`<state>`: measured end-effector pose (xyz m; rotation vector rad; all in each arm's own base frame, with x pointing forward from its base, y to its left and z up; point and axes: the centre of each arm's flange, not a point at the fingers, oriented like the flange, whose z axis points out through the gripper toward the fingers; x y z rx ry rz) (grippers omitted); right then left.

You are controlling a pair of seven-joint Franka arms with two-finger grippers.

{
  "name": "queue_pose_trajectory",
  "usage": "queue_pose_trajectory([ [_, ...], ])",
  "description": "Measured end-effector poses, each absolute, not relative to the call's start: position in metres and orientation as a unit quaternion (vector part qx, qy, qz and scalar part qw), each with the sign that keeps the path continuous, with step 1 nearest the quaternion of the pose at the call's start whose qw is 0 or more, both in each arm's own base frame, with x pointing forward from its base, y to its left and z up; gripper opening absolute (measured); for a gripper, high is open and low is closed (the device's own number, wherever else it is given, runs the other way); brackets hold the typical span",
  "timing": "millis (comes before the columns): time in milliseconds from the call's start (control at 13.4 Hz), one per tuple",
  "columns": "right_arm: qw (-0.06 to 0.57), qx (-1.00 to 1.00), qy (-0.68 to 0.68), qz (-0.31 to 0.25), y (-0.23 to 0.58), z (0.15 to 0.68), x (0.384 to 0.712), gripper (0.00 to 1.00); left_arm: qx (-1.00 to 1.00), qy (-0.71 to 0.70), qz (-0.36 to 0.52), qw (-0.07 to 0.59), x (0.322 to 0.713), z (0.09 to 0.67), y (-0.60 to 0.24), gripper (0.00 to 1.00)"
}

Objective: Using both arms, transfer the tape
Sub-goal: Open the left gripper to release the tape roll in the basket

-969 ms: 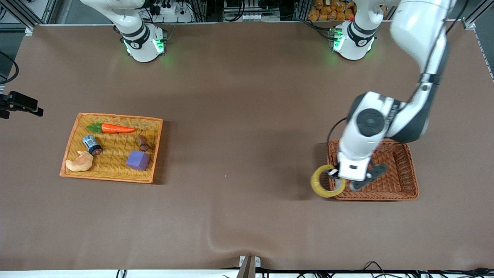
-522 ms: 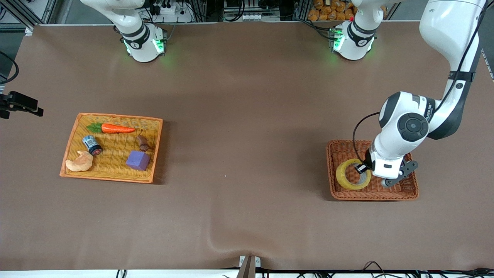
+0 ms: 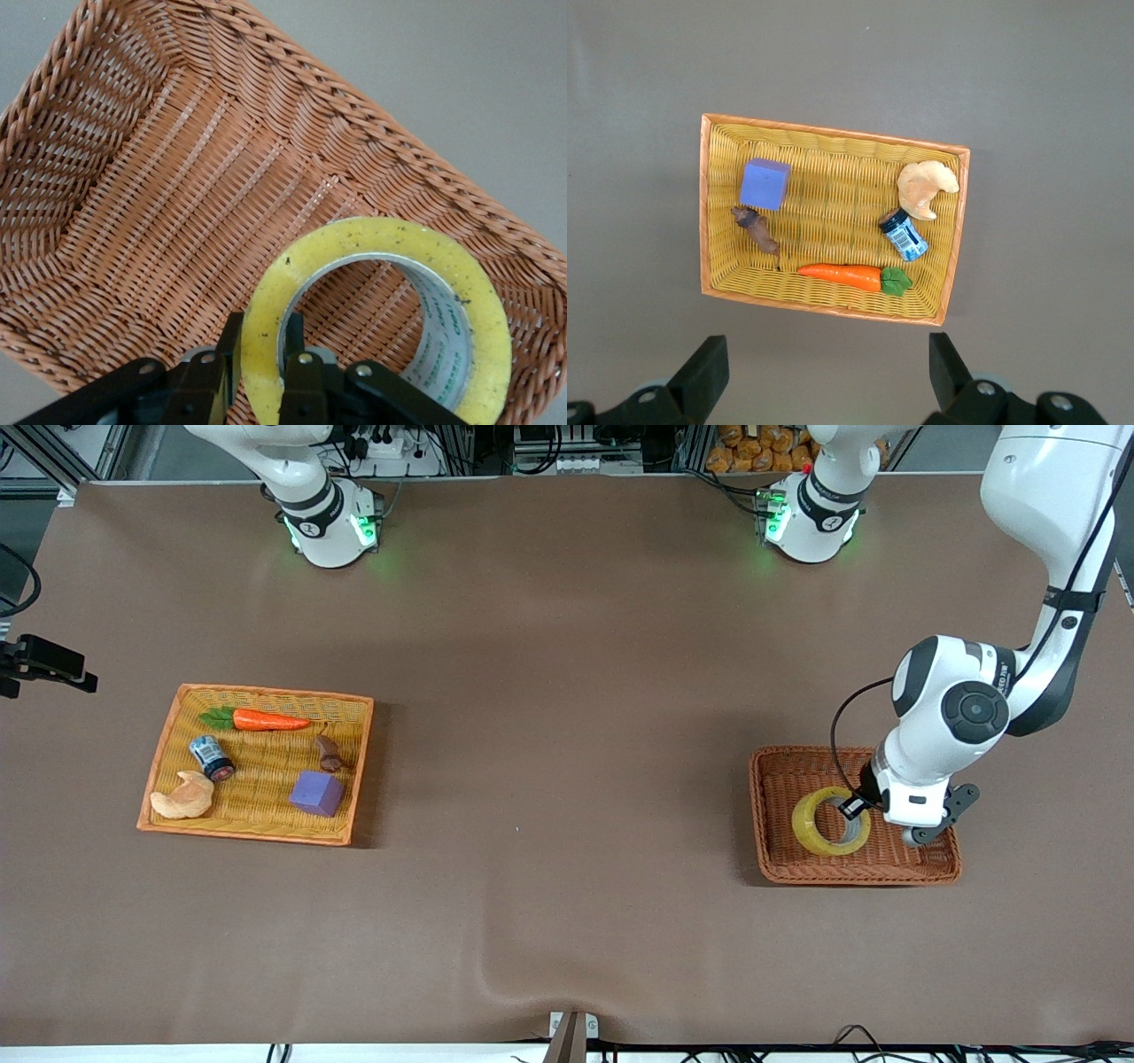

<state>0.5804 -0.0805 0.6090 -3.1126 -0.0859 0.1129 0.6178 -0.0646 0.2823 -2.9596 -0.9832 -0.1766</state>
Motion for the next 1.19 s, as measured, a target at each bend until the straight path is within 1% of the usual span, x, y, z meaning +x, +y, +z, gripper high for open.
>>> queue_pose_trajectory([
  [224, 0.013, -0.999, -0.028, 0.036, -0.080, 0.609, 0.580, 1.00, -0.946, -0.309, -0.101, -0.010, 0.589, 0.276, -0.046, 0.22],
  [447, 0.013, -0.999, -0.028, 0.036, -0.080, 0.609, 0.580, 1.00, -0.947, -0.293, -0.131, -0.006, 0.565, 0.278, -0.030, 0.22],
  [746, 0.013, -0.999, -0.028, 0.036, -0.080, 0.609, 0.580, 1.00, -0.961, -0.238, -0.141, 0.023, 0.560, 0.270, -0.036, 0.22],
  [969, 0.013, -0.999, -0.028, 0.036, -0.080, 0.609, 0.580, 1.00, -0.968, -0.205, -0.140, 0.046, 0.557, 0.254, -0.025, 0.22],
  [1193, 0.013, -0.999, -0.028, 0.036, -0.080, 0.609, 0.580, 1.00, -0.969, -0.204, -0.134, 0.045, 0.561, 0.242, -0.017, 0.22],
])
